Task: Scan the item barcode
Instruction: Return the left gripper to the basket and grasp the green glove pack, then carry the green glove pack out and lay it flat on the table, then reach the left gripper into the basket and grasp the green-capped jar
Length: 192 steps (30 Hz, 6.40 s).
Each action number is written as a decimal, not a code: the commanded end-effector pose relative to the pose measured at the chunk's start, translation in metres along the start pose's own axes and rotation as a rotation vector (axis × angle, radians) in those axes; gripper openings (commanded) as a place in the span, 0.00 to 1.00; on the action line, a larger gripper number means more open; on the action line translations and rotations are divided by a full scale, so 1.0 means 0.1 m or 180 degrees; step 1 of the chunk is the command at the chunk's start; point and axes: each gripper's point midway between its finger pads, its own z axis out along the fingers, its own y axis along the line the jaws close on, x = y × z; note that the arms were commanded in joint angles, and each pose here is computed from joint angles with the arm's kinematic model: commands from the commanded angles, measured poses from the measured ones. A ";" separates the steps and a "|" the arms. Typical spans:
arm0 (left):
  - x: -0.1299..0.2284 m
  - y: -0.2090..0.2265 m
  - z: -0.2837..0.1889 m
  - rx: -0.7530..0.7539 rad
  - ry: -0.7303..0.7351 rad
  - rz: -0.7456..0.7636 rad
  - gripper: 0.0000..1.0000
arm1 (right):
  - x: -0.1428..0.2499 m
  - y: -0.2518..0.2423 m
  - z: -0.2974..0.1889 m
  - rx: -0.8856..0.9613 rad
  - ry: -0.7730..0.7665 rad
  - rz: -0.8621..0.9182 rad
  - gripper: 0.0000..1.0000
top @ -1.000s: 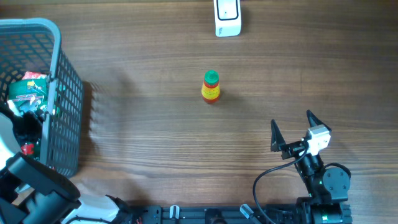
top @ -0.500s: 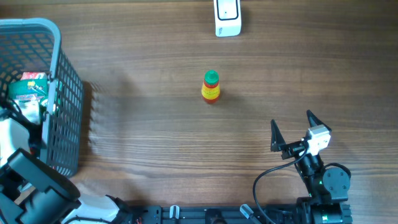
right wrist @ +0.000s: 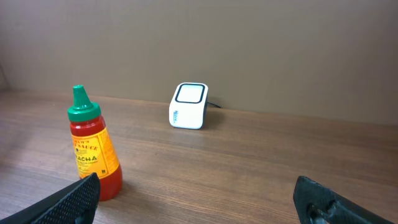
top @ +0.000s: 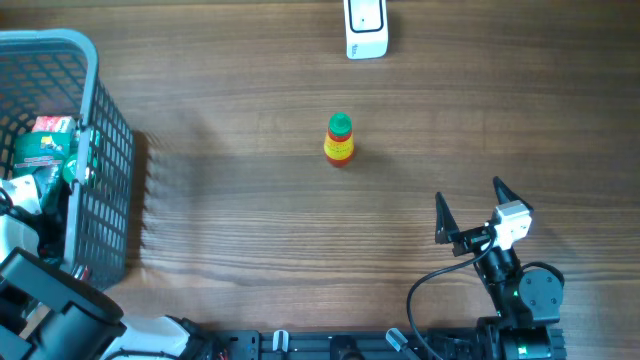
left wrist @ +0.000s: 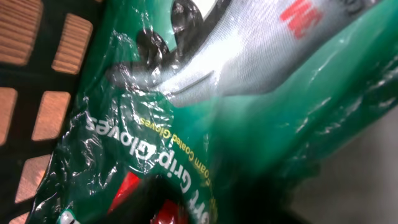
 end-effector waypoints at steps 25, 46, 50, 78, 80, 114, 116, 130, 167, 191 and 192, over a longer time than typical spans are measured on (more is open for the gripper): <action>-0.88 -1.16 -4.22 0.3034 -0.2998 -0.1341 0.04 | -0.02 -0.01 -0.01 0.0026 -0.0038 -0.0036 1.00; 0.61 -2.73 -3.22 0.2855 -0.0390 -0.0604 0.04 | -0.02 -0.01 -0.01 0.0026 -0.0038 -0.0037 1.00; 0.77 -2.82 -2.99 0.2722 -0.0024 -0.0881 0.04 | -0.02 -0.01 -0.01 0.0027 -0.0038 -0.0035 1.00; 1.52 -4.44 -2.56 0.2506 0.0566 0.0037 0.04 | -0.02 -0.01 -0.01 0.0027 -0.0038 -0.0035 1.00; 1.50 -4.47 -2.59 0.2547 0.0510 0.0046 0.04 | -0.02 -0.01 -0.01 0.0026 -0.0038 -0.0036 1.00; 0.25 -4.45 -3.30 0.2830 -0.1325 -0.0358 0.88 | -0.02 -0.01 -0.01 0.0026 -0.0038 -0.0035 1.00; 0.04 -4.29 -3.50 0.2876 -0.1520 -0.0417 0.89 | -0.02 -0.01 -0.01 0.0024 -0.0038 -0.0036 1.00; -0.87 -2.64 -4.68 0.2507 -0.2968 -0.0700 0.99 | -0.02 -0.01 -0.01 0.0027 -0.0038 -0.0036 1.00; -1.12 -0.19 -2.79 0.0396 -0.1476 -0.2975 1.00 | -0.02 -0.01 -0.01 0.0026 -0.0038 -0.0036 1.00; -0.74 -0.89 -0.60 0.0461 0.0849 -0.3196 1.00 | -0.02 -0.01 -0.01 0.0027 -0.0038 -0.0036 1.00; -0.75 -0.89 -0.58 0.0464 0.0837 -0.3197 1.00 | -0.02 -0.01 -0.01 0.0026 -0.0038 -0.0036 1.00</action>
